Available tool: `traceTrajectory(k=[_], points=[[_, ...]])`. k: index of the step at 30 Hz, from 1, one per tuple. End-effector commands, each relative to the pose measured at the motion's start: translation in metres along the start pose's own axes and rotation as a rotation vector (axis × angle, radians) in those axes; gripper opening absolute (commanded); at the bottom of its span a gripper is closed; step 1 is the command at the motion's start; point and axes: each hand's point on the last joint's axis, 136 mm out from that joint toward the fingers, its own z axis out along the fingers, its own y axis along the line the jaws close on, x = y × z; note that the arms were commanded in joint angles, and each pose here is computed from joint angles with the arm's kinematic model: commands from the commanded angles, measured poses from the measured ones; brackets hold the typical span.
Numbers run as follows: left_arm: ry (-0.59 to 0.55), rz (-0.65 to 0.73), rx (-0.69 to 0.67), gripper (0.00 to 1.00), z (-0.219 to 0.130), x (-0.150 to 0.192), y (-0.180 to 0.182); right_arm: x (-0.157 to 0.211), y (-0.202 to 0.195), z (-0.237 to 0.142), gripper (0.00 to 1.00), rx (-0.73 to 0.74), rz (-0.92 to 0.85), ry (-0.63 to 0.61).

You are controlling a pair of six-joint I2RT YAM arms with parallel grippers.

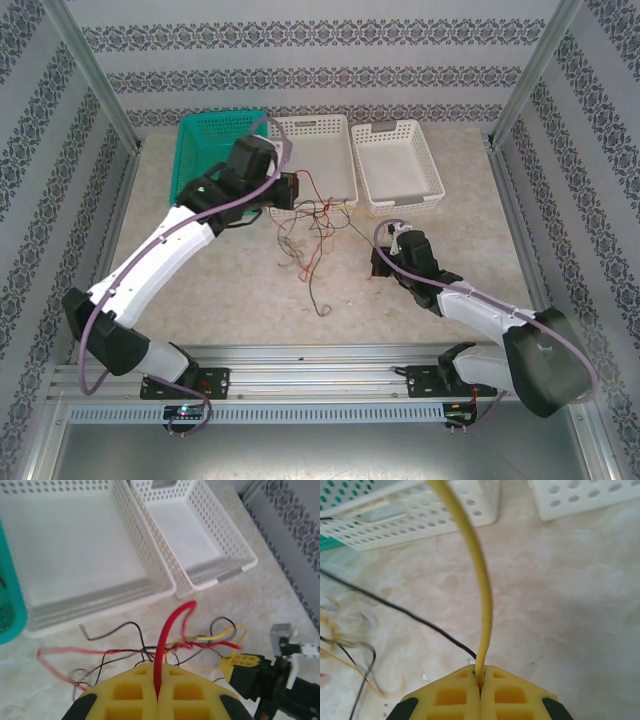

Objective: Untangle the cables

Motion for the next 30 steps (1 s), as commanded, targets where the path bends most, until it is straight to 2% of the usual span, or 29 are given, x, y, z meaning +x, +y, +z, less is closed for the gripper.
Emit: traceTrajectory(k=[1,10,30], points=[[-0.028,-0.066,-0.025,0.0,-0.03,-0.017,0.018,0.004,-0.007,0.002,0.0,0.033,0.039,0.04],[-0.119,-0.154,-0.028,0.0,-0.085,-0.059,0.046,0.007,-0.029,0.004,0.0,0.108,0.094,0.064],[-0.349,-0.244,0.001,0.0,-0.158,-0.106,0.054,0.013,-0.076,-0.008,0.0,0.281,0.21,0.071]])
